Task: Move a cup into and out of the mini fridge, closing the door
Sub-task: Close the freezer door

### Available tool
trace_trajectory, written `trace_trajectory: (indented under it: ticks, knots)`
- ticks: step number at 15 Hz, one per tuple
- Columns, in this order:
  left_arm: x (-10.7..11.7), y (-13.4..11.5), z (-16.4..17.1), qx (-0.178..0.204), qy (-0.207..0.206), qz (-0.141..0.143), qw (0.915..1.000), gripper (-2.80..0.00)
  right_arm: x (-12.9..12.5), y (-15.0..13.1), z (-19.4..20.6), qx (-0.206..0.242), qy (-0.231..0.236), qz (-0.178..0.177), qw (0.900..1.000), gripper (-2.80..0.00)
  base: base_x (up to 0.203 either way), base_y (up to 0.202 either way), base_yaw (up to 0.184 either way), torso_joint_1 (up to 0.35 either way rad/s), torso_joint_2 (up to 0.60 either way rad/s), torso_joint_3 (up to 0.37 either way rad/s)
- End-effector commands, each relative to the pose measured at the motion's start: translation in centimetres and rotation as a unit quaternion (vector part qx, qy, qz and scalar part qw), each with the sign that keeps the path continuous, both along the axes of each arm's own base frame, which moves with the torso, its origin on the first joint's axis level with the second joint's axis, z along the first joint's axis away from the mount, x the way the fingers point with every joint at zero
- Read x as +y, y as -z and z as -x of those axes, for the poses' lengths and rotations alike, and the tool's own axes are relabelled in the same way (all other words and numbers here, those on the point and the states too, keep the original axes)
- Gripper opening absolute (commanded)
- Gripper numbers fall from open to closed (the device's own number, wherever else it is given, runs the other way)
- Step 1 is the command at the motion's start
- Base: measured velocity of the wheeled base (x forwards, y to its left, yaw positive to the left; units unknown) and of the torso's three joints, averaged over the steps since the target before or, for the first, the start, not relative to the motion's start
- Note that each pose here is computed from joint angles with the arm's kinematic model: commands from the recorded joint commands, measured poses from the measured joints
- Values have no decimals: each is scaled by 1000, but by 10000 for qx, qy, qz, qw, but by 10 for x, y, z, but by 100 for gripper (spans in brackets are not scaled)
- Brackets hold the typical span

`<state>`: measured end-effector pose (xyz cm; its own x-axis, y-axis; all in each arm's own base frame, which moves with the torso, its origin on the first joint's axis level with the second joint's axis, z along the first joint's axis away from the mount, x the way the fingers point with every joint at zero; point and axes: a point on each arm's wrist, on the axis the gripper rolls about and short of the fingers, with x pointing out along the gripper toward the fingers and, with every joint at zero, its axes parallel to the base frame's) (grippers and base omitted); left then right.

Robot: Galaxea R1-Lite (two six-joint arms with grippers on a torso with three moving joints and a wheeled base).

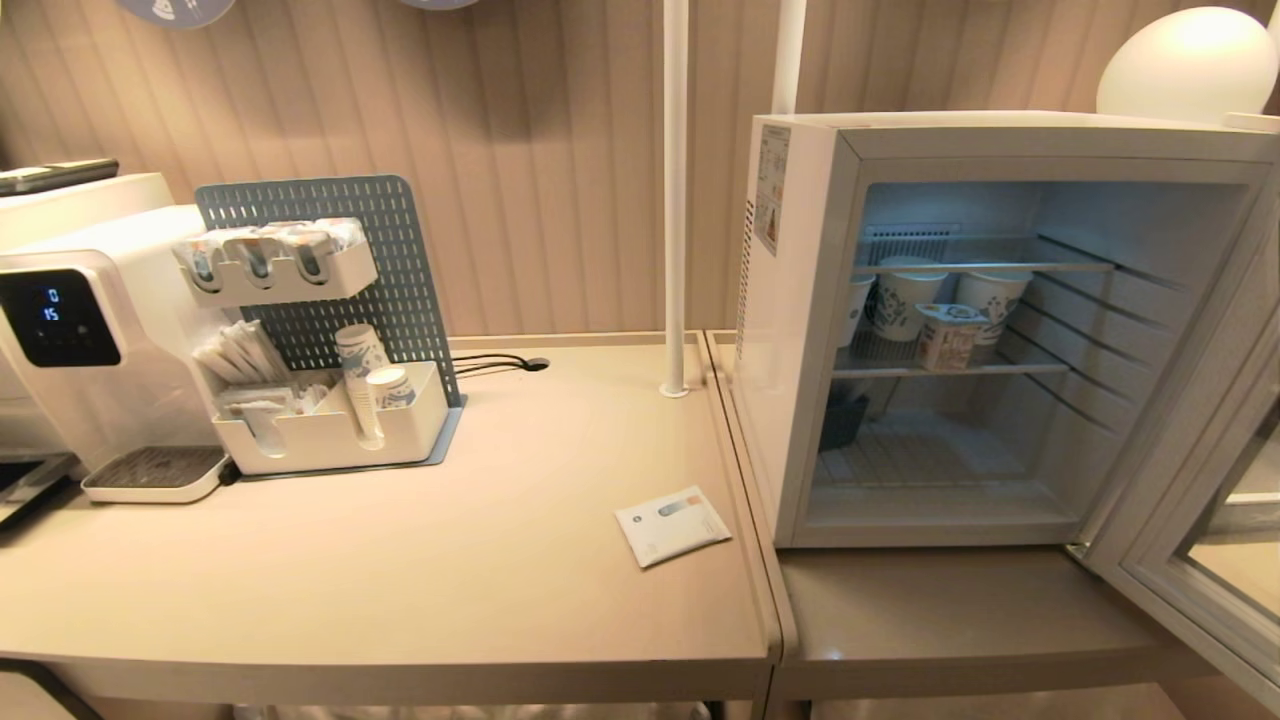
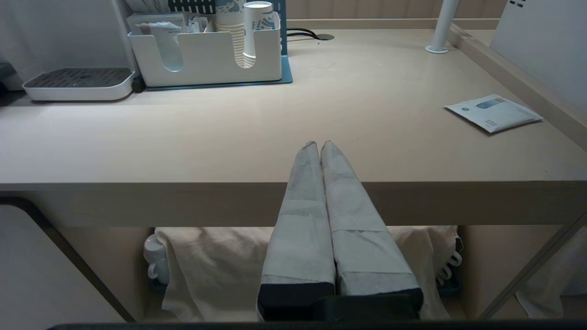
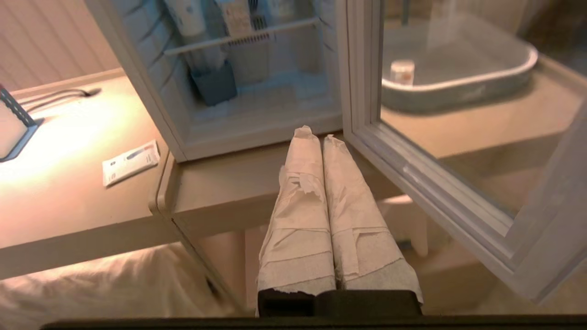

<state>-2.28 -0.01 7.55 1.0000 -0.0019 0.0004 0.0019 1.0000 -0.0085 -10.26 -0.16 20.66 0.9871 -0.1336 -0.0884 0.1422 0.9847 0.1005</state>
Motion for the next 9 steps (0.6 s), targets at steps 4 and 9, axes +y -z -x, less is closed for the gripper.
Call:
trace_trajectory:
  ticks: [4,9]
  knots:
    - [0,0,0,10,-2,3,10000,-280,-1,45,-14,-782,13,-62,9969,-280,0,0,0,0,0,0]
    - [0,0,0,10,-2,3,10000,-280,0,132,-79,-303,-260,779,9962,-280,0,0,0,0,0,0]
